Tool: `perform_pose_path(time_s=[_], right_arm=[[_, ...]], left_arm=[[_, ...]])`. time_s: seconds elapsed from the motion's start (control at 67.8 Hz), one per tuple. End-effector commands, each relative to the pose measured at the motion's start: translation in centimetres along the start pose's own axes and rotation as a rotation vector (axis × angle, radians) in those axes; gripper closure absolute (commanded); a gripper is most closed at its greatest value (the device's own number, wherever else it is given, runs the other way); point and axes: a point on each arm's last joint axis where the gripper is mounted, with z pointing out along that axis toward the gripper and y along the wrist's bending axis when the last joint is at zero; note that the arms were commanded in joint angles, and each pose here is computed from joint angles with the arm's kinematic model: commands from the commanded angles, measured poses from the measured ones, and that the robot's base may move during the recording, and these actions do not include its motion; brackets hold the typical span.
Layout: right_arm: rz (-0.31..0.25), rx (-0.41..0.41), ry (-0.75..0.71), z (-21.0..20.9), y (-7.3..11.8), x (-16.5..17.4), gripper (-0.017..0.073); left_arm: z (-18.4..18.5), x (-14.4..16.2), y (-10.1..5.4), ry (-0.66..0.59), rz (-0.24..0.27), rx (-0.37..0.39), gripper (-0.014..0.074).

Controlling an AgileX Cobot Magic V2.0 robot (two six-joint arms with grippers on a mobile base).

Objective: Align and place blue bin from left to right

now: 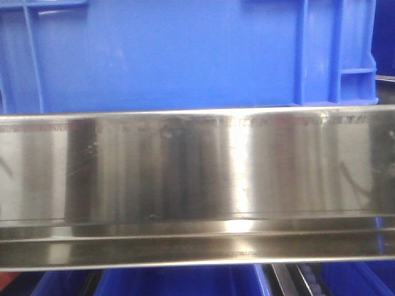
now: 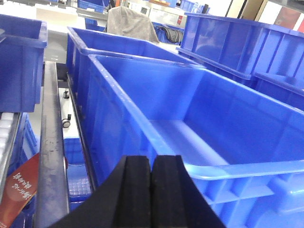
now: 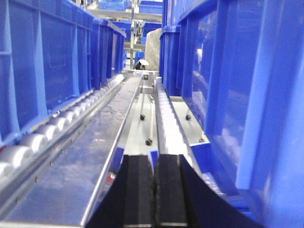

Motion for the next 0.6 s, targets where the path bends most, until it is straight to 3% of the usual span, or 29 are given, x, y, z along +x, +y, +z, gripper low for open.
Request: perform_pose_path(time_s=[0.0,0.162,0.383,0.59], right_arm=[[0.013,-0.022,-0.028,-0.05,0.12,-0.18,0.0722],[0.013,-0.047,-0.036,-0.06,0.25,-0.25,0.0722],[0.010,0.033,-0.104,-0.10,-0.22,-0.86,0.0722],[0.011,0.033,-0.068,-0.07,-0.20,-0.54,0.0722]], left_arm=[[-0.07,-0.08,-0.10,-0.015,0.004,0.013,0.0704],[-0.07,-0.08,-0.10,-0.015,0.004,0.013,0.0704],[-0.07,-0.08,-0.10,-0.015,0.004,0.013,0.0704],[-0.07,-0.08,-0.10,-0.015,0.004,0.013,0.0704]])
